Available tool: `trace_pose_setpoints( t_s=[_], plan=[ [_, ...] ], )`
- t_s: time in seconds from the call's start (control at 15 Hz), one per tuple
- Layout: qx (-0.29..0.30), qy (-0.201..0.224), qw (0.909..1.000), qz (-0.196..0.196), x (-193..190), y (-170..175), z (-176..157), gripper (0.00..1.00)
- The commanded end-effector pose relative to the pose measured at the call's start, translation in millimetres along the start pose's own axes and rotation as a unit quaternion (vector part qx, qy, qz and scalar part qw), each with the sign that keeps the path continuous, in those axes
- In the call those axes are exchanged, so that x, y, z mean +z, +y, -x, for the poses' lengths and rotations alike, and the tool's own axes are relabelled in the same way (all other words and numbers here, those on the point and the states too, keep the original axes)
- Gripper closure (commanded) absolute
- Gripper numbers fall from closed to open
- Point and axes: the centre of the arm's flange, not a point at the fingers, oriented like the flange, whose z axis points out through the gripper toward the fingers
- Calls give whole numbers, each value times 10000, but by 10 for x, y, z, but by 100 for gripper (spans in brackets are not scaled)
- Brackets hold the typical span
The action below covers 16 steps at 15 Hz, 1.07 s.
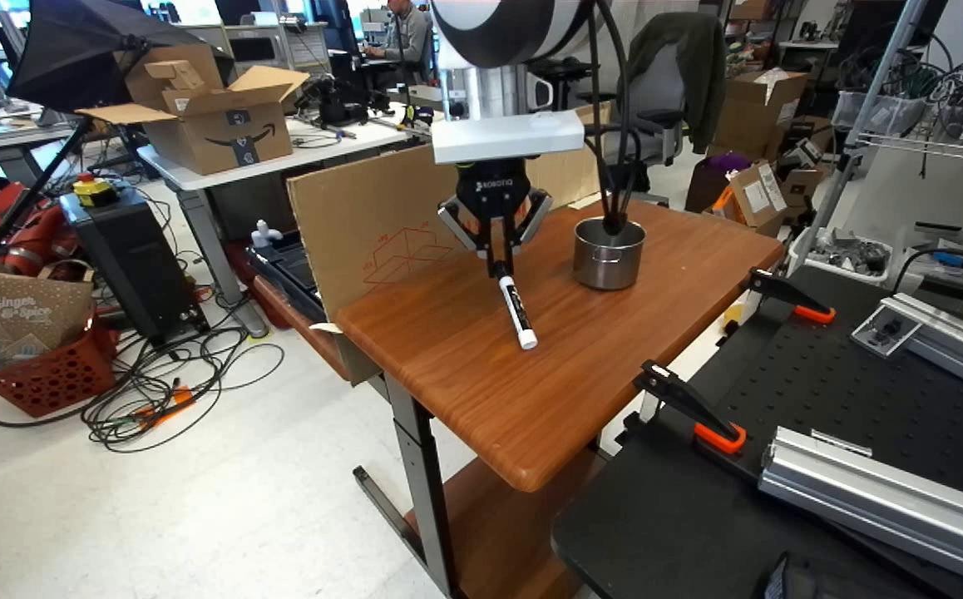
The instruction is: Pick up the pen from the silver pot and put it on the table.
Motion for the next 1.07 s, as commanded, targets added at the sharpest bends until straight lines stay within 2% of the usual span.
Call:
trace_pose_setpoints(
  t_s=[0.0, 0.67, 0.73, 0.8, 0.93, 1.0],
  plan=[
    [25, 74, 9999, 78, 134, -199, -147, 95],
    [117, 173, 9995, 232, 392, -273, -349, 95],
    [134, 173, 9995, 247, 397, -276, -356, 87],
    [149, 172, 9994, 258, 394, -279, -359, 56],
    [155, 169, 9993, 290, 391, -280, -358, 55],
    [158, 180, 9993, 299, 392, -278, -361, 49]
  ],
)
